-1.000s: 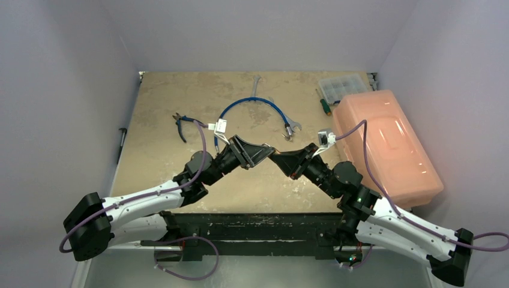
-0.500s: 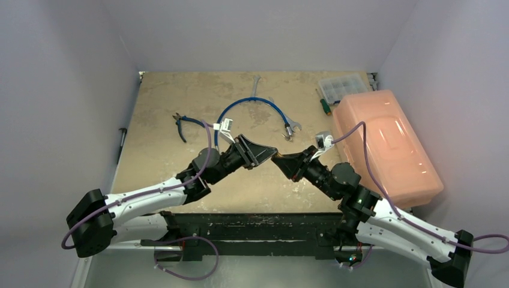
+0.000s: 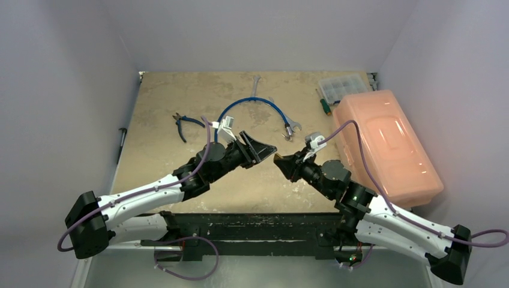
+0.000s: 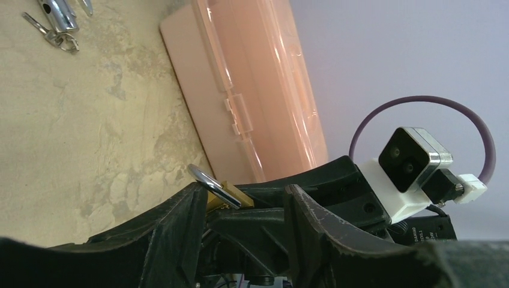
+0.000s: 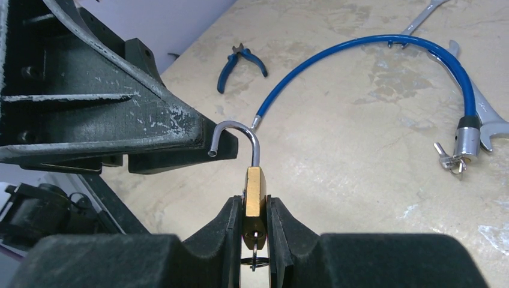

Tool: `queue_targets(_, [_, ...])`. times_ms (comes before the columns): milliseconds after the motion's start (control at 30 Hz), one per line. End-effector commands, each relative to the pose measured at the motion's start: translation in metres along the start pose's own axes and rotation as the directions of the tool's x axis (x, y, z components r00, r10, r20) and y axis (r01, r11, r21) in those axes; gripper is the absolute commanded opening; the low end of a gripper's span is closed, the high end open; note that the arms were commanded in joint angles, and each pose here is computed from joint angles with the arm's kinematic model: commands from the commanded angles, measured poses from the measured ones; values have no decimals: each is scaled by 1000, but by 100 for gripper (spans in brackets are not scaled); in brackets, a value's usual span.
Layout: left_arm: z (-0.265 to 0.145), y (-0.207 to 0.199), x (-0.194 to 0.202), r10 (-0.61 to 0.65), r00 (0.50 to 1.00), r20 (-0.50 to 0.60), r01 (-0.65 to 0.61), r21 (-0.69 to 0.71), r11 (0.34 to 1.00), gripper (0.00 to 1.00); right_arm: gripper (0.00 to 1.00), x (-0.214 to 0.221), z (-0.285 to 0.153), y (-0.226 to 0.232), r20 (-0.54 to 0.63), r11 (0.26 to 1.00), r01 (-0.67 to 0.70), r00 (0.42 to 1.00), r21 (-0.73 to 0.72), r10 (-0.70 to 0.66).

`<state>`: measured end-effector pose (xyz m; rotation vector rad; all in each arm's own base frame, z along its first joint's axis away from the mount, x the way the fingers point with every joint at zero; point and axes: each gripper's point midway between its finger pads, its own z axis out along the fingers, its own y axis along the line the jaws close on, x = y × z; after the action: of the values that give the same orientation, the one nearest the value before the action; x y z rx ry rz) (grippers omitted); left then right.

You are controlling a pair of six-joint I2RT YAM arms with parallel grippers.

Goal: Unlock with the key

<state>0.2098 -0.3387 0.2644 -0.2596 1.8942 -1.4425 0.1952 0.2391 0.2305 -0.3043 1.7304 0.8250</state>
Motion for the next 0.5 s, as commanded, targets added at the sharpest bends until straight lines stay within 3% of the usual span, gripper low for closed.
queue_targets(0, [-4,-25,-19,14,998,61,-16,42,999,52,0,-28,0,16,63,997,46,997,-55,-42])
queue_targets(267, [2,-20,-19,27,997,72,-29,27,999,51,0,-13,2,30,13,987,71,997,-147,-69])
queue_targets(467, [3,-22,-18,28,998,64,-30,33,999,51,0,-10,5,23,7,992,53,999,-111,-52])
